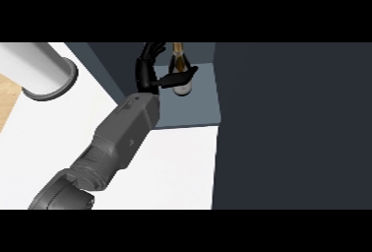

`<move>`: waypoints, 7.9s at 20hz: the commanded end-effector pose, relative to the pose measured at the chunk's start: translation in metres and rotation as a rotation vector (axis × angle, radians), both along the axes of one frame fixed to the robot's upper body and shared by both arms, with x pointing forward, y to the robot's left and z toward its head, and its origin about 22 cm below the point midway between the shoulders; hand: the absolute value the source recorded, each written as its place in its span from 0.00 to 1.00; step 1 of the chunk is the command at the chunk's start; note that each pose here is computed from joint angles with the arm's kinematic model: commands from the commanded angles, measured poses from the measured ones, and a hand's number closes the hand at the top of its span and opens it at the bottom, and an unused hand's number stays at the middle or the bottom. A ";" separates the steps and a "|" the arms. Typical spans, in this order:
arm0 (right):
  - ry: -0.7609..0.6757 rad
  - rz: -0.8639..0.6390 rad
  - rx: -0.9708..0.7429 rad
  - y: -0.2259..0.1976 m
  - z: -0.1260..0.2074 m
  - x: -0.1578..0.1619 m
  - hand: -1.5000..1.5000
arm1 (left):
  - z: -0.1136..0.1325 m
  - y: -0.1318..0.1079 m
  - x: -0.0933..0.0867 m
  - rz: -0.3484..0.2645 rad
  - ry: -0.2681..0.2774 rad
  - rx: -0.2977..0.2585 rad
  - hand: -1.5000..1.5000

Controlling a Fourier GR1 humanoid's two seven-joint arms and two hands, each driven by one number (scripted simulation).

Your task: Pick up the wine, place it into the cabinet and close the cabinet

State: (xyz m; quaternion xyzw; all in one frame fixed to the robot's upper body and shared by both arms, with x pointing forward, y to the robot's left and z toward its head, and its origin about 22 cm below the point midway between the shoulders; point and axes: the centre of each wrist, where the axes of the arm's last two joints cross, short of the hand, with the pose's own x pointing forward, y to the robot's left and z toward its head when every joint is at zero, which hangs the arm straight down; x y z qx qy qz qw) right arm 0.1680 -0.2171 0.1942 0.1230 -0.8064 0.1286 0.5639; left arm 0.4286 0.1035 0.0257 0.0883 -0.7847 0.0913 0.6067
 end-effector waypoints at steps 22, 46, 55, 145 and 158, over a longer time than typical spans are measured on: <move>-0.040 0.026 0.012 -0.005 0.007 -0.013 0.00 | -0.030 0.014 -0.014 0.023 -0.013 0.067 0.00; -0.035 0.043 0.037 0.009 0.010 -0.008 0.00 | -0.040 0.018 -0.020 -0.107 -0.072 -0.093 0.00; -0.003 0.039 0.030 -0.001 0.004 0.007 0.00 | -0.065 0.020 -0.044 -0.117 -0.066 -0.122 0.00; 0.096 0.479 -0.072 0.134 0.001 -0.080 1.00 | 0.071 0.206 -0.293 -0.248 -0.158 -0.173 0.00; 0.084 0.410 -0.077 0.175 0.015 -0.036 1.00 | 0.065 0.203 -0.284 -0.322 -0.161 -0.207 0.00</move>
